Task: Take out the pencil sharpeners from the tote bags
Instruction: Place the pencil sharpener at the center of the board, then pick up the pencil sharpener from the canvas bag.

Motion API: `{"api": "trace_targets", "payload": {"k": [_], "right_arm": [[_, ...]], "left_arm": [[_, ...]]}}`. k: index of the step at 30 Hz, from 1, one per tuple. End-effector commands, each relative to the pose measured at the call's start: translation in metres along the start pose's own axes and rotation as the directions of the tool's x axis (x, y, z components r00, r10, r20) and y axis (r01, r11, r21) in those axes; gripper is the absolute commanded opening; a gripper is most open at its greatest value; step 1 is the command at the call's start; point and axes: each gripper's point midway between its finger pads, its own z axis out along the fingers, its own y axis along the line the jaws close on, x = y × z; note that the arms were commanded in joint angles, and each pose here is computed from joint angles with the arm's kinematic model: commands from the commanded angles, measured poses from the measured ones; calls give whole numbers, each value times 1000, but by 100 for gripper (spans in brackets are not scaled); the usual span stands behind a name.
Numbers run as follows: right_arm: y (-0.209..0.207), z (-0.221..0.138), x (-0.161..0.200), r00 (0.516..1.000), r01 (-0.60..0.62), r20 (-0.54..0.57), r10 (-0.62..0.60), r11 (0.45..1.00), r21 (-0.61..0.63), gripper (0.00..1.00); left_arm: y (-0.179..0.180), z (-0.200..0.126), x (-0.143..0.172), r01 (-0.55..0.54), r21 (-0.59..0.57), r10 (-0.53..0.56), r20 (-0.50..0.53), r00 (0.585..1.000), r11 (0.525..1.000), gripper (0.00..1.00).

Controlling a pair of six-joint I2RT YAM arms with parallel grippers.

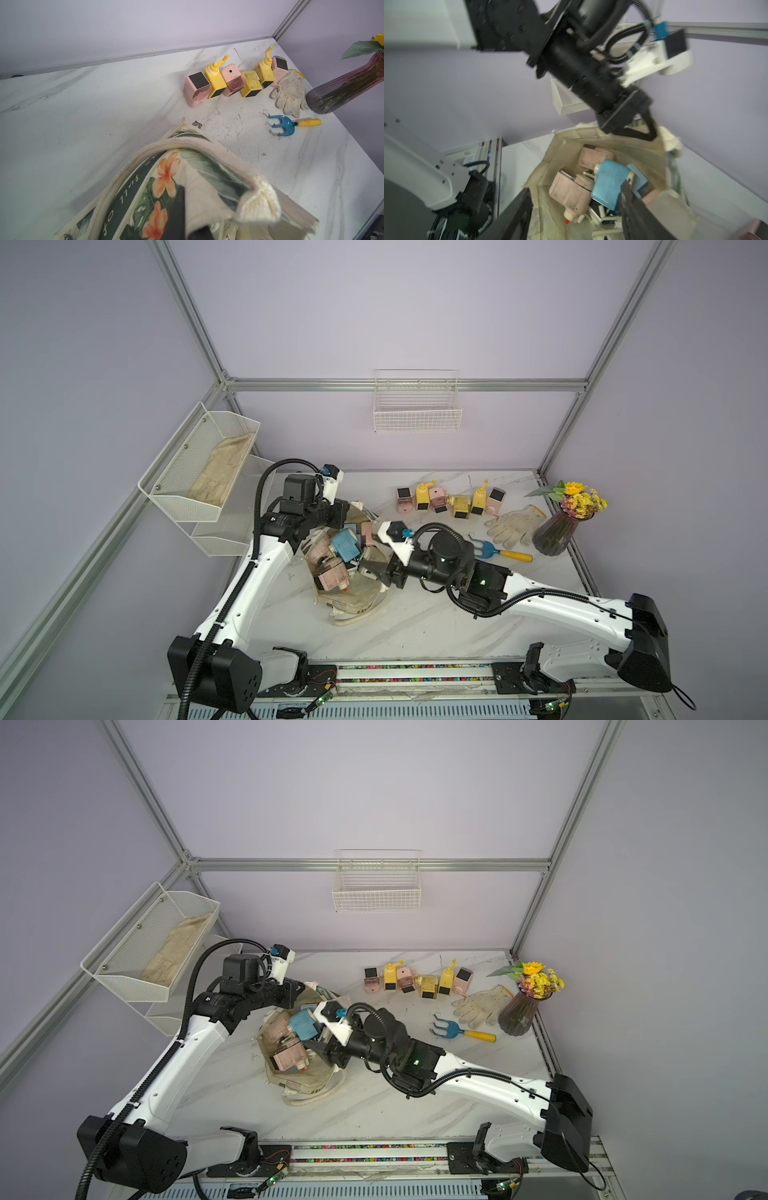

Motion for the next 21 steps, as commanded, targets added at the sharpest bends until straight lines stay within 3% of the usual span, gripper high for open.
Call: {"api": "trace_targets", "payload": {"k": [1, 6, 12, 21], "right_arm": [[19, 23, 12, 968, 247, -19, -250, 964, -100, 70], [38, 58, 48, 895, 426, -67, -441, 890, -162, 73], [26, 85, 81, 797, 557, -162, -582, 812, -176, 75], [10, 123, 126, 657, 644, -301, -691, 722, -254, 82]], "left_arm": [[-15, -20, -36, -45, 17, 43, 115, 992, 999, 4], [-22, -24, -35, -47, 37, 42, 126, 991, 998, 4], [-23, -14, -27, -45, 66, 37, 120, 992, 997, 3], [-25, -25, -27, -59, 60, 50, 146, 988, 996, 4]]}}
